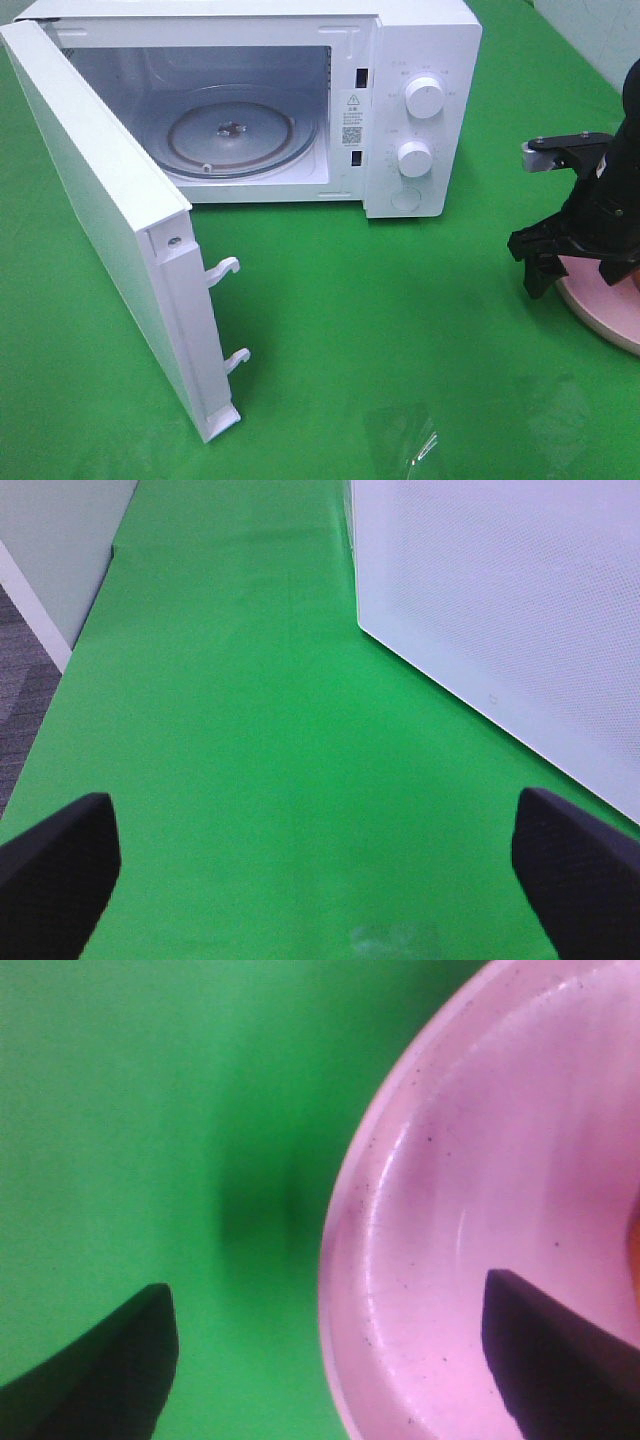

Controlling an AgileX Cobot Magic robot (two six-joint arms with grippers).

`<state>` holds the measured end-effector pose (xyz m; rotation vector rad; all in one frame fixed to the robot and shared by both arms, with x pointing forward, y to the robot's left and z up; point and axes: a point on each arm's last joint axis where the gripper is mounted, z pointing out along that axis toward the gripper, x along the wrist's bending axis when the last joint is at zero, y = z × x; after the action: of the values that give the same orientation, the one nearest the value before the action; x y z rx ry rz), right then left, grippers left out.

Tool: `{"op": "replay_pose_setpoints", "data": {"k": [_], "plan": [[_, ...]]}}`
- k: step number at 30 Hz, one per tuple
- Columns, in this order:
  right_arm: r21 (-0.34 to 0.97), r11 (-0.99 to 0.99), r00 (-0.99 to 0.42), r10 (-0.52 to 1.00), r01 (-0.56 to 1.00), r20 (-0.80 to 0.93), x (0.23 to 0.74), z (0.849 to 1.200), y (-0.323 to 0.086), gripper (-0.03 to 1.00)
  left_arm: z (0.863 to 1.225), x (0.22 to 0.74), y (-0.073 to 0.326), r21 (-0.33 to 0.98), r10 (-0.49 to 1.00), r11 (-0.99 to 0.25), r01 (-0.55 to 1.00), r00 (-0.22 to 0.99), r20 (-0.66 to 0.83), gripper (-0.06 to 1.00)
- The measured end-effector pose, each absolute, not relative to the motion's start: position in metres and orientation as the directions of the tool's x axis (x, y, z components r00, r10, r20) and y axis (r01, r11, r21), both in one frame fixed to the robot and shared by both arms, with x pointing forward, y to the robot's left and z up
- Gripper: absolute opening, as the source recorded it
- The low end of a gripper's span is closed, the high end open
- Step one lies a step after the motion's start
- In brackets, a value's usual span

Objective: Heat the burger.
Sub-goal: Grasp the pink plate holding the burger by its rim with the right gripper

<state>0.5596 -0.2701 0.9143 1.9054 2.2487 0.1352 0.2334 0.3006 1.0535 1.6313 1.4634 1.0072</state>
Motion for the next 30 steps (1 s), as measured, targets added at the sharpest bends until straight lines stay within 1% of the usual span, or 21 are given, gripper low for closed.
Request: {"op": "replay_pose_setpoints", "data": {"k": [5,7,9,21,22,23,24,25,26,27,28,29,30], "plan": [[0.172,0.168,-0.156,0.984,0.971,-0.084,0.560,0.907,-0.270,0.79,1.053,0.233,0.301,0.893,0.995,-0.103,0.438,0.053,0.088,0.99],[0.155,0.169,-0.158,0.984,0.973,-0.080,0.562,0.896,-0.269,0.78,1.053,0.233,0.301,0.893,0.995,-0.103,0.438,0.053,0.088,0.99],[0.145,0.169,-0.159,0.984,0.975,-0.080,0.562,0.892,-0.269,0.78,1.053,0.233,0.301,0.893,0.995,-0.103,0.438,0.053,0.088,0.99],[0.139,0.168,-0.159,0.984,0.976,-0.077,0.562,0.888,-0.269,0.74,1.053,0.233,0.301,0.893,0.995,-0.103,0.438,0.053,0.088,0.99],[0.139,0.168,-0.159,0.984,0.976,-0.077,0.562,0.887,-0.269,0.71,1.053,0.233,0.301,0.893,0.995,-0.103,0.438,0.053,0.088,0.99],[0.139,0.168,-0.159,0.984,0.976,-0.077,0.562,0.887,-0.269,0.71,1.053,0.233,0.301,0.893,0.995,-0.103,0.438,0.053,0.088,0.99],[0.139,0.168,-0.159,0.984,0.976,-0.077,0.562,0.887,-0.269,0.65,1.053,0.233,0.301,0.893,0.995,-0.103,0.438,0.053,0.088,0.99],[0.139,0.168,-0.159,0.984,0.976,-0.077,0.562,0.887,-0.269,0.65,1.053,0.233,0.301,0.893,0.995,-0.103,0.438,0.053,0.088,0.99],[0.141,0.167,-0.158,0.984,0.976,-0.077,0.563,0.888,-0.269,0.56,1.053,0.233,0.301,0.893,0.995,-0.103,0.438,0.053,0.088,0.99],[0.143,0.168,-0.158,0.984,0.975,-0.077,0.563,0.888,-0.269,0.51,1.053,0.233,0.301,0.893,0.995,-0.103,0.438,0.053,0.088,0.99],[0.143,0.168,-0.158,0.984,0.975,-0.077,0.563,0.888,-0.269,0.51,1.053,0.233,0.301,0.893,0.995,-0.103,0.438,0.053,0.088,0.99],[0.145,0.166,-0.156,0.985,0.975,-0.077,0.563,0.888,-0.270,0.40,1.053,0.233,0.301,0.893,0.995,-0.103,0.438,0.053,0.088,0.99],[0.145,0.166,-0.156,0.985,0.975,-0.077,0.563,0.888,-0.270,0.40,1.053,0.233,0.301,0.893,0.995,-0.103,0.438,0.053,0.088,0.99]]}}
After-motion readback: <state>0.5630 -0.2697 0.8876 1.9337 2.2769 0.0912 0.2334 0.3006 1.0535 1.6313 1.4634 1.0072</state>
